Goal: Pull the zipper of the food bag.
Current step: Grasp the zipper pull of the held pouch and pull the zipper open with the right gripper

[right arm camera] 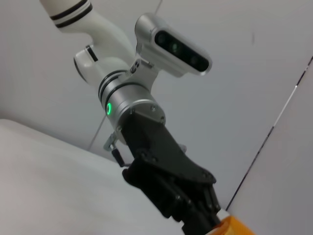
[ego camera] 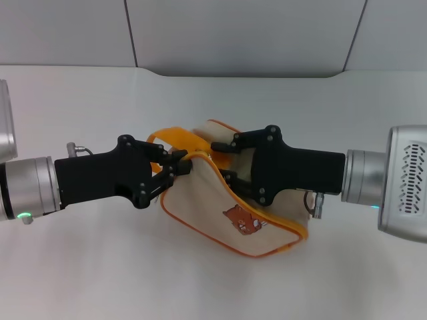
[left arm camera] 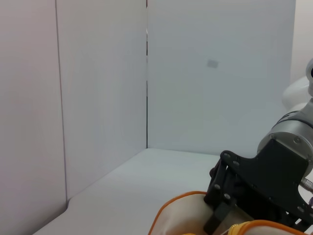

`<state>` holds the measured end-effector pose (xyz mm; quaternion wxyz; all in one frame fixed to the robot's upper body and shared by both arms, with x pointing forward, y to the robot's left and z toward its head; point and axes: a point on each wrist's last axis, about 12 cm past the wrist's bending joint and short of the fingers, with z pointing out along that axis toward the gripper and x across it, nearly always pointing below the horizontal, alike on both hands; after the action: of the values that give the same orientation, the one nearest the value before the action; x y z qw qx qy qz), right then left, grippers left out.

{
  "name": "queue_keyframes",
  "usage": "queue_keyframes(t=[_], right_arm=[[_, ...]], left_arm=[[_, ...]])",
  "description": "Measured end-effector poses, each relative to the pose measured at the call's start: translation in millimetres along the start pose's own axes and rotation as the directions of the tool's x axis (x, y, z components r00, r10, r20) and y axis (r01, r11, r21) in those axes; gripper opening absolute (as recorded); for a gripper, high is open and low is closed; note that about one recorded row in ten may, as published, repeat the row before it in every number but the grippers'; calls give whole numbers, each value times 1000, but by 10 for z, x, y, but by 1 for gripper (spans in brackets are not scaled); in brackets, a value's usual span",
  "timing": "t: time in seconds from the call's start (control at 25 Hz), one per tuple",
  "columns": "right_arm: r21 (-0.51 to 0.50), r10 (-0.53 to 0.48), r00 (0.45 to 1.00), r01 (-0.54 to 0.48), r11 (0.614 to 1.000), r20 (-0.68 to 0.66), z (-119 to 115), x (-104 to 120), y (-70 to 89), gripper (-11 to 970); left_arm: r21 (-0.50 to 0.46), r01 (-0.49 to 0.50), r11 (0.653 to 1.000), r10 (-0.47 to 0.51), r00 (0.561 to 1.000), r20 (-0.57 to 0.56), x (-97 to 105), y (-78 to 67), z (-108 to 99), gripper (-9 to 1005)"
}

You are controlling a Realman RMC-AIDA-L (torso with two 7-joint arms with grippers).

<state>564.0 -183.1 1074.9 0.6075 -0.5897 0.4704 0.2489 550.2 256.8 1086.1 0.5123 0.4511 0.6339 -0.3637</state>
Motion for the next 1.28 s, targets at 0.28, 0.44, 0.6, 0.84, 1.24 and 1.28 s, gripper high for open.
queue_keyframes(t=[0.28,0.44,0.6,0.84,1.24,1.28], right_arm=[[13,-63,998,63,998,20,24,-31,-28,365],[-10,-90,996,90,996,21,63,-47,-43,364],[-59,-114,993,114,992,-3,128,-32,-24,364],[-21,-132,991,132,991,-1,130,-36,-59,364],[17,-165,986,165,986,-13,22,-34,-133,365],[19,-167,986,167,986,-12,21,-36,-138,365]], left_arm=[[10,0,1000,0,1000,3,-1,-15,6,106],[13,0,1000,0,1000,4,-4,-16,-13,101],[12,2,1000,-2,1000,3,0,-16,-20,97],[-7,10,1000,-10,1000,12,-1,0,-41,99],[-21,21,1000,-20,1000,21,7,4,-103,95],[-21,21,1000,-20,1000,21,8,3,-103,95]])
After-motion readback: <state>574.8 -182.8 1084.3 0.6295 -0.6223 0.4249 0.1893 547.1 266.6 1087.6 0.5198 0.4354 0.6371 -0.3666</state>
